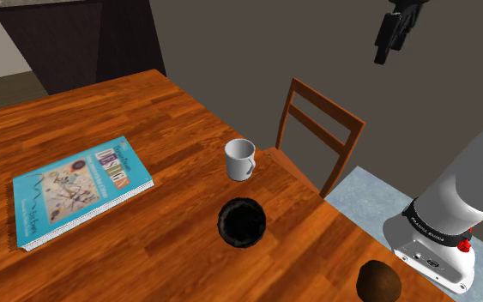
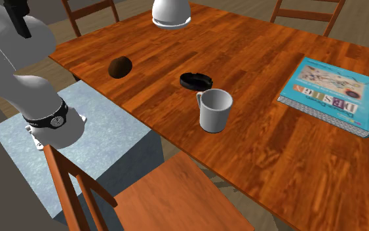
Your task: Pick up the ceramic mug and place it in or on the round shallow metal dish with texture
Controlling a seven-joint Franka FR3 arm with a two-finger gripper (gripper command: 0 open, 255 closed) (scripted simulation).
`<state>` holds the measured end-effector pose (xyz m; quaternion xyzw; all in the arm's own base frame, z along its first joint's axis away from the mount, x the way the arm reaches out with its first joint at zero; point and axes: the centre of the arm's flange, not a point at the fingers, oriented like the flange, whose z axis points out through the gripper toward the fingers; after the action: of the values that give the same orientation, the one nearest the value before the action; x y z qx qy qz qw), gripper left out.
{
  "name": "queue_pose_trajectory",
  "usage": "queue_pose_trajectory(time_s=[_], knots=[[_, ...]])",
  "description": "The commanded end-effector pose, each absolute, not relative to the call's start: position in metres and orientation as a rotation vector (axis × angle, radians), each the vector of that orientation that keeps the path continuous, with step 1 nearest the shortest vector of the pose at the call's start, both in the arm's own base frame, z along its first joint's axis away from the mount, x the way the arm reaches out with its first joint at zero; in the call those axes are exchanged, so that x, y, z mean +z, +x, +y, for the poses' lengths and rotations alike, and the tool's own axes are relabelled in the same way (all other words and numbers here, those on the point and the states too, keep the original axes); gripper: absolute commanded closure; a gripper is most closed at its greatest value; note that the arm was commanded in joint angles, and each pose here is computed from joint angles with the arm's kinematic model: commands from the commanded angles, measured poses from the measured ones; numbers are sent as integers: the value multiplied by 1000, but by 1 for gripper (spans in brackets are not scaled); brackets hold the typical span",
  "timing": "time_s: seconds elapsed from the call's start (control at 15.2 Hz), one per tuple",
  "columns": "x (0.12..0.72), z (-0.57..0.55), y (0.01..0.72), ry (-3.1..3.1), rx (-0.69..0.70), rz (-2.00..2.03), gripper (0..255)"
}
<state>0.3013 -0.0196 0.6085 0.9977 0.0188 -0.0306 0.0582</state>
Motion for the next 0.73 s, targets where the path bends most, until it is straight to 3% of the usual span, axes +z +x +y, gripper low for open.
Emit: queue_pose_trajectory(time_s=[0.0,0.66], knots=[[609,-20,301,3023,-93,57,0],[532,59,364,3081,-112,86,0]])
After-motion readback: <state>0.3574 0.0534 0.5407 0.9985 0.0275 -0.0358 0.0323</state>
